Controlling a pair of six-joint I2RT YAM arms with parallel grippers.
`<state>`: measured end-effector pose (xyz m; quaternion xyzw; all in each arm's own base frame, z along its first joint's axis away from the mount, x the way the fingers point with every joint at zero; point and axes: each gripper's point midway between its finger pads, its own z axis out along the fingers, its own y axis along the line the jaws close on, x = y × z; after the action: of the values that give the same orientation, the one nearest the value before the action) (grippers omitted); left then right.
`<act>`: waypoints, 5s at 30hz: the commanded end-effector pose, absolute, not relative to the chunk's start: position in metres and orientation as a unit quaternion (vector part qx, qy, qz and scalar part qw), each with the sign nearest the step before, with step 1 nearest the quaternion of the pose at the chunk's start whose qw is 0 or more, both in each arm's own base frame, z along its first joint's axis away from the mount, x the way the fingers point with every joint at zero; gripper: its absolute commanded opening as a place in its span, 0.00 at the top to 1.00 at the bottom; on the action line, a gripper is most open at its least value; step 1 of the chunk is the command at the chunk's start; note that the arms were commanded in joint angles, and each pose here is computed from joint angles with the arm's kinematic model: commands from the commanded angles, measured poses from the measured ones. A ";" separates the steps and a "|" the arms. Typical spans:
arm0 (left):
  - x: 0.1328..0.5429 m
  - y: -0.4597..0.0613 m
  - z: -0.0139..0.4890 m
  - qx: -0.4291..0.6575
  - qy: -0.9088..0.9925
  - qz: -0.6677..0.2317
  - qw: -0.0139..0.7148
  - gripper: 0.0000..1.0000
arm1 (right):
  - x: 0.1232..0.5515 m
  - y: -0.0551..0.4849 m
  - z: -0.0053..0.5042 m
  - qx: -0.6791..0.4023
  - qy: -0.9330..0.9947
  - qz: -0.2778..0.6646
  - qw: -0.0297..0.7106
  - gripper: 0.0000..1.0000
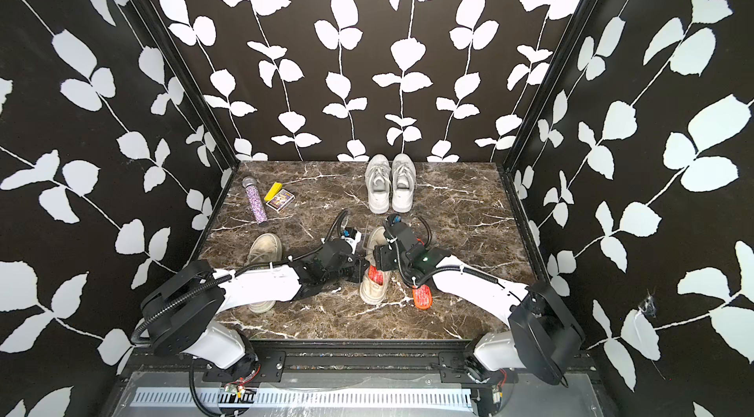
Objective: Remove the insole from the shoe
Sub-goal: Untie the shoelace on the shoe, then remove the insole from the shoe.
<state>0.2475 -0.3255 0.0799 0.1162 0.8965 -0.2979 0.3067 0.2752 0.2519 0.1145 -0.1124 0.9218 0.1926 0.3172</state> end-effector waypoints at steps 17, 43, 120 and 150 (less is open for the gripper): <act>0.257 -0.333 0.113 0.110 0.879 -0.315 0.340 0.81 | 0.270 0.262 0.092 -0.111 0.937 0.176 0.281 0.84; 0.270 -0.328 0.098 0.121 0.901 -0.256 0.329 1.00 | 0.274 0.253 0.100 -0.107 0.934 0.159 0.302 0.99; 0.257 -0.305 0.079 0.007 0.884 -0.349 0.312 1.00 | 0.242 0.253 0.050 -0.060 0.983 0.055 0.165 0.36; 0.258 -0.307 0.081 0.011 0.882 -0.350 0.315 1.00 | 0.237 0.274 -0.012 -0.097 0.991 0.037 0.079 0.75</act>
<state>0.2614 -0.3116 0.0819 0.0133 0.8772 -0.3610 0.3164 0.2677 0.2725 0.0387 -0.0826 0.9831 0.0211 0.1618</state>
